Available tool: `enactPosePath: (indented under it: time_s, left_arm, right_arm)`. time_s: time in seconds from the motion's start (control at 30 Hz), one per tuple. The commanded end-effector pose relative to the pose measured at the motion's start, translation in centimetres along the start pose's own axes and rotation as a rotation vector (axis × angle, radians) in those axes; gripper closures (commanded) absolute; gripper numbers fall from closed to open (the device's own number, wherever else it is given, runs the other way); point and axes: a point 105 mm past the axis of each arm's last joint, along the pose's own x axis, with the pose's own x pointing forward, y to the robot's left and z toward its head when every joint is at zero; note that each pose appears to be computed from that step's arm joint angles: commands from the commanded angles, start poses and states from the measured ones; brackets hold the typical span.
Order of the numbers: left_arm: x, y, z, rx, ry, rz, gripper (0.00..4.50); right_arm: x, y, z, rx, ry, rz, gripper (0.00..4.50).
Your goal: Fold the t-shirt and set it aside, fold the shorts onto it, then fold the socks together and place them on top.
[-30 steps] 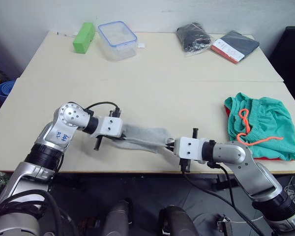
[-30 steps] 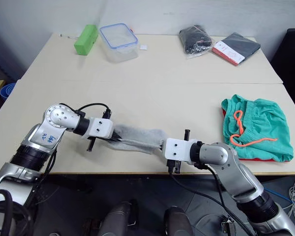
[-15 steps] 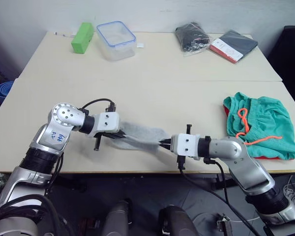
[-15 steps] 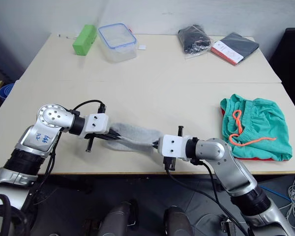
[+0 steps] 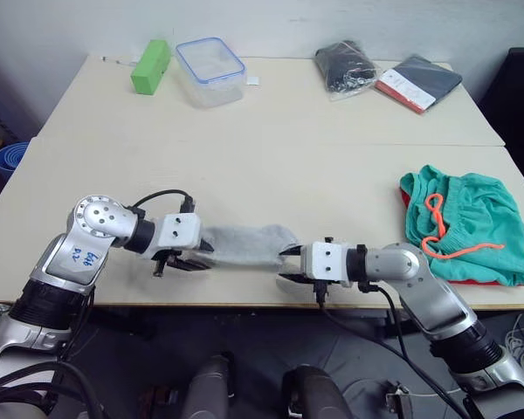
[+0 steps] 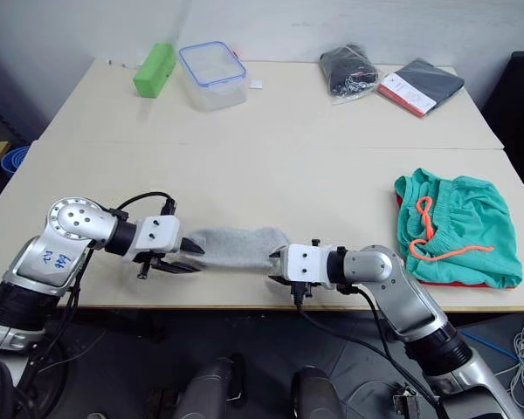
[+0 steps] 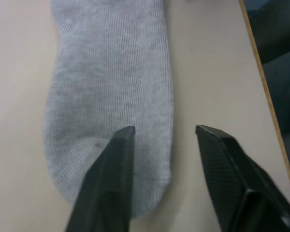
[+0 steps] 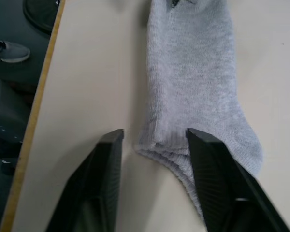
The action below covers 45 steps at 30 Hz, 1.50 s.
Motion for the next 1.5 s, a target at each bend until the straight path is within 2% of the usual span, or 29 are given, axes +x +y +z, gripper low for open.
enactPosePath:
  time_s: [0.03,0.1,0.13,0.17,0.2,0.27,0.4,0.5,0.67,0.73,0.83,0.97,1.07,1.2,1.33,1.4,1.5]
  left_arm:
    - [-2.0,0.9,2.4,-0.075,-0.122,0.062,1.3]
    - [-2.8,1.9,3.3,-0.136,-0.183,0.116,1.27]
    - [-2.9,2.6,3.5,-0.154,-0.197,0.159,1.26]
    - [-2.7,3.5,3.1,-0.17,-0.183,0.213,1.44]
    - [-2.4,4.2,2.6,-0.162,-0.149,0.259,1.66]
    - [-1.0,4.3,1.3,-0.131,-0.078,0.257,2.19]
    - [1.1,4.1,1.2,-0.154,-0.108,0.217,3.52]
    - [2.0,3.8,1.1,-0.148,-0.102,0.2,4.48]
    - [3.5,3.2,-1.4,-0.106,0.037,0.193,4.48]
    - [3.7,3.3,-2.0,-0.122,0.054,0.207,4.48]
    - [3.9,3.0,-2.6,-0.127,0.069,0.211,4.48]
    - [3.9,3.0,-3.4,-0.132,0.086,0.239,4.48]
    - [3.9,3.2,-3.2,-0.151,0.054,0.268,4.48]
    - [3.6,3.9,-1.7,-0.152,-0.01,0.31,4.48]
    - [2.7,5.0,-0.2,-0.126,-0.06,0.363,4.48]
    - [2.1,5.6,0.6,-0.12,-0.086,0.389,4.48]
    - [1.2,6.2,2.1,-0.109,-0.146,0.413,4.48]
  right_arm:
    - [-1.7,-2.4,2.5,0.061,-0.092,-0.069,1.37]
    - [-1.5,-3.5,3.3,0.115,-0.132,-0.102,1.48]
    - [-1.2,-3.9,3.6,0.133,-0.145,-0.112,1.74]
    - [-0.7,-4.3,3.8,0.142,-0.151,-0.12,2.07]
    - [-0.1,-4.6,3.9,0.148,-0.152,-0.126,2.39]
    - [1.9,-5.1,3.8,0.127,-0.132,-0.138,3.09]
    - [5.4,-5.0,4.1,0.086,-0.116,-0.112,4.5]
    - [7.1,-4.2,3.6,0.048,-0.079,-0.073,4.5]
    - [7.9,-3.5,0.4,-0.044,0.054,-0.066,4.5]
    - [7.5,-3.7,-1.0,-0.096,0.113,-0.079,4.5]
    - [5.9,-4.7,-2.9,-0.128,0.18,-0.13,4.5]
    - [3.3,-6.0,-4.1,-0.104,0.212,-0.194,4.5]
    - [1.1,-6.5,-4.6,-0.071,0.227,-0.227,4.5]
    - [0.1,-7.2,-1.7,0.007,0.098,-0.264,4.5]
    - [1.5,-7.3,2.0,0.004,-0.015,-0.257,4.5]
    - [2.4,-6.6,2.7,0.006,-0.037,-0.225,4.5]
    - [3.8,-5.1,2.3,0.001,-0.023,-0.168,4.5]
